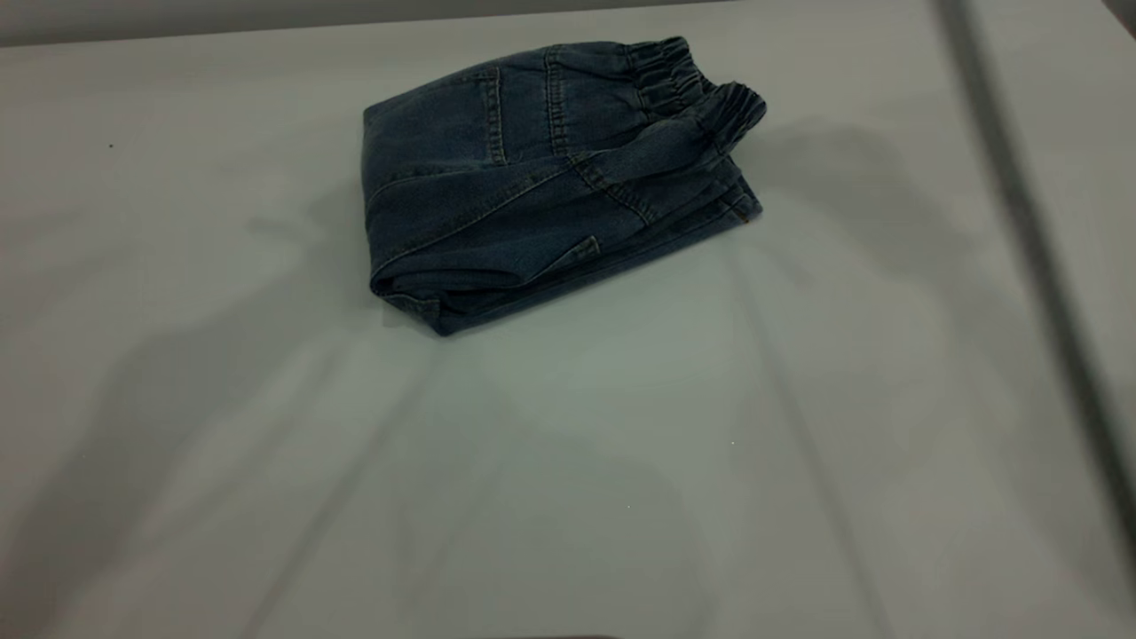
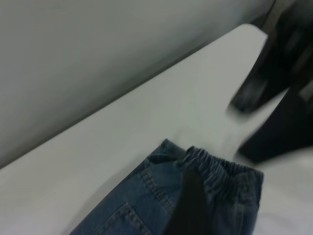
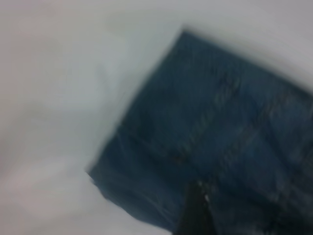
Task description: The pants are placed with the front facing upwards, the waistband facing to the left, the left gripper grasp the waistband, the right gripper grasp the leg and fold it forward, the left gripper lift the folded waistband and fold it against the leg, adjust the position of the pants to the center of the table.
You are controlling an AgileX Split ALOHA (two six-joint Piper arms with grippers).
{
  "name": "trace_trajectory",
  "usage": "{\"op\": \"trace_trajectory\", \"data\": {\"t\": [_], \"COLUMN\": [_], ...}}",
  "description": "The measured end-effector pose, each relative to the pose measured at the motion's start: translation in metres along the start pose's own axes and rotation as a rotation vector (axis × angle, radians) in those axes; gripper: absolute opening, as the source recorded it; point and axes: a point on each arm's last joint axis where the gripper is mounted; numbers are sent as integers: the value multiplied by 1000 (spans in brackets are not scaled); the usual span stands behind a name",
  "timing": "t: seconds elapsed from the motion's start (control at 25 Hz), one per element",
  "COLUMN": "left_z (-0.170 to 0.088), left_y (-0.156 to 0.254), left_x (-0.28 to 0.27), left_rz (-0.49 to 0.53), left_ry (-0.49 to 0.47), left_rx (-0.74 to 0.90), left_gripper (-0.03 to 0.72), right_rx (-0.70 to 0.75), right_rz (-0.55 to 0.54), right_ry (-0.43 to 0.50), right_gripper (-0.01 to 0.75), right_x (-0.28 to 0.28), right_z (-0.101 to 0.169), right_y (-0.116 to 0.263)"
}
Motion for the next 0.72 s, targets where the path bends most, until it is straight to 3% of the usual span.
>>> {"op": "trace_trajectory", "data": {"t": [0.16, 0.28, 0.56, 0.72], "left_z": [-4, -6, -9, -9], "left_y": [-2, 1, 8, 8], "left_x": [-7, -7, -8, -8], "left_rz": [2, 37, 107, 116], "left_ry": [15, 36, 77, 76], "left_rx": [6, 5, 8, 17], "left_gripper": [549, 549, 549, 549], "right_rx": [-52, -75, 25, 68], "right_rz": [226, 276, 387, 449], "right_ry": [165, 238, 249, 210], "right_gripper": [465, 465, 465, 465], "right_x": [70, 110, 171, 192], "right_z": [29, 48, 48, 47], "right_y": [12, 18, 51, 68]}}
Point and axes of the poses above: a point on each arm's last joint axis where the gripper is mounted, x pointing out along that axis toward the gripper, z along the wrist's bending axis when the last joint is at zero, y = z × x, and after that the axes turned 11 degrees about -x, right-handed
